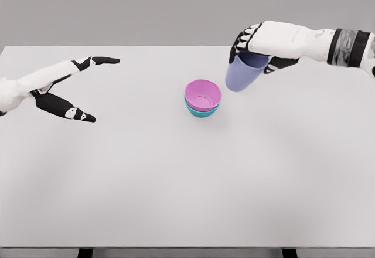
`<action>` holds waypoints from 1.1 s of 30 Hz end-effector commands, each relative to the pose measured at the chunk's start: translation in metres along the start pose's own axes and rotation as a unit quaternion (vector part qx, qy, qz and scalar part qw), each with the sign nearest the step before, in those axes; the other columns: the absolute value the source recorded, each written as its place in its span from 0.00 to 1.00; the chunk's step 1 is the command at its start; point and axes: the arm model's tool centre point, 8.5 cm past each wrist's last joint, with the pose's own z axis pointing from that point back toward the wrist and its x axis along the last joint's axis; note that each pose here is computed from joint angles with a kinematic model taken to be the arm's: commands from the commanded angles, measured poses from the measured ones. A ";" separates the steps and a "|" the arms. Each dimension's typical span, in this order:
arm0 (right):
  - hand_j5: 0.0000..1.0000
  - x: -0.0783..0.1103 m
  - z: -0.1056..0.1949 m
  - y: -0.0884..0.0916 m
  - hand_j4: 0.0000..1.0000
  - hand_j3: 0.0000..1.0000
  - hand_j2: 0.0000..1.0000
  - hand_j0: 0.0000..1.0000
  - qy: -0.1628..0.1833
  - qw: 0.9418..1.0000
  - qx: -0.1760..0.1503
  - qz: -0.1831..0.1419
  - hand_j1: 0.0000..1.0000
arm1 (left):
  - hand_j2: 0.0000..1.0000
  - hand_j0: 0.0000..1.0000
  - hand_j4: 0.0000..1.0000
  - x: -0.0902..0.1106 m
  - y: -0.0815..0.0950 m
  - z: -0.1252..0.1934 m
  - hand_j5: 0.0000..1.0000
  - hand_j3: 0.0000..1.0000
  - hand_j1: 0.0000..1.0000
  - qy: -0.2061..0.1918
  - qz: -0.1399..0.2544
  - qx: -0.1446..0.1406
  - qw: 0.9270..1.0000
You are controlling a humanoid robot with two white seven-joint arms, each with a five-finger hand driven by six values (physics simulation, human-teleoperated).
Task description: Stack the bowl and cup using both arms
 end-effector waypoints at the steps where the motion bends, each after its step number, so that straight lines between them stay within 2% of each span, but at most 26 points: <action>1: 0.64 0.010 -0.016 -0.003 0.64 0.64 0.64 0.64 -0.019 1.000 -0.013 -0.006 0.64 | 1.00 1.00 1.00 0.000 0.001 0.000 1.00 1.00 1.00 -0.001 0.003 0.002 1.000; 6: 0.64 0.023 -0.040 -0.011 0.64 0.64 0.64 0.64 -0.044 0.999 -0.029 -0.008 0.64 | 1.00 1.00 1.00 0.000 0.001 0.001 1.00 1.00 1.00 0.000 0.003 0.002 1.000; 10: 0.65 0.027 -0.054 -0.006 0.65 0.65 0.65 0.65 -0.052 0.998 -0.022 -0.008 0.65 | 1.00 1.00 1.00 0.000 0.001 0.000 1.00 1.00 1.00 -0.001 0.003 0.002 1.000; 12: 0.65 0.024 -0.063 0.001 0.65 0.65 0.65 0.65 -0.046 0.999 -0.015 -0.018 0.65 | 1.00 1.00 1.00 0.000 0.001 0.001 1.00 1.00 1.00 0.000 0.003 0.002 1.000; 19: 0.65 0.021 -0.072 0.007 0.65 0.65 0.65 0.65 -0.045 0.999 -0.005 -0.028 0.65 | 1.00 1.00 1.00 0.000 0.001 0.000 1.00 1.00 1.00 -0.001 0.003 0.002 1.000; 22: 0.65 0.022 -0.076 0.017 0.65 0.65 0.65 0.65 -0.048 0.998 0.009 -0.032 0.65 | 1.00 1.00 1.00 0.000 0.001 0.000 1.00 1.00 1.00 -0.001 0.003 0.002 1.000; 31: 0.65 0.022 -0.081 0.029 0.65 0.65 0.65 0.65 -0.049 0.998 0.027 -0.040 0.65 | 1.00 1.00 1.00 0.000 0.001 0.000 1.00 1.00 1.00 -0.001 0.003 0.002 1.000; 33: 0.69 0.023 -0.081 0.028 0.69 0.69 0.69 0.69 -0.050 0.998 0.027 -0.039 0.69 | 1.00 1.00 1.00 0.000 0.001 0.000 1.00 1.00 1.00 -0.001 0.003 0.002 1.000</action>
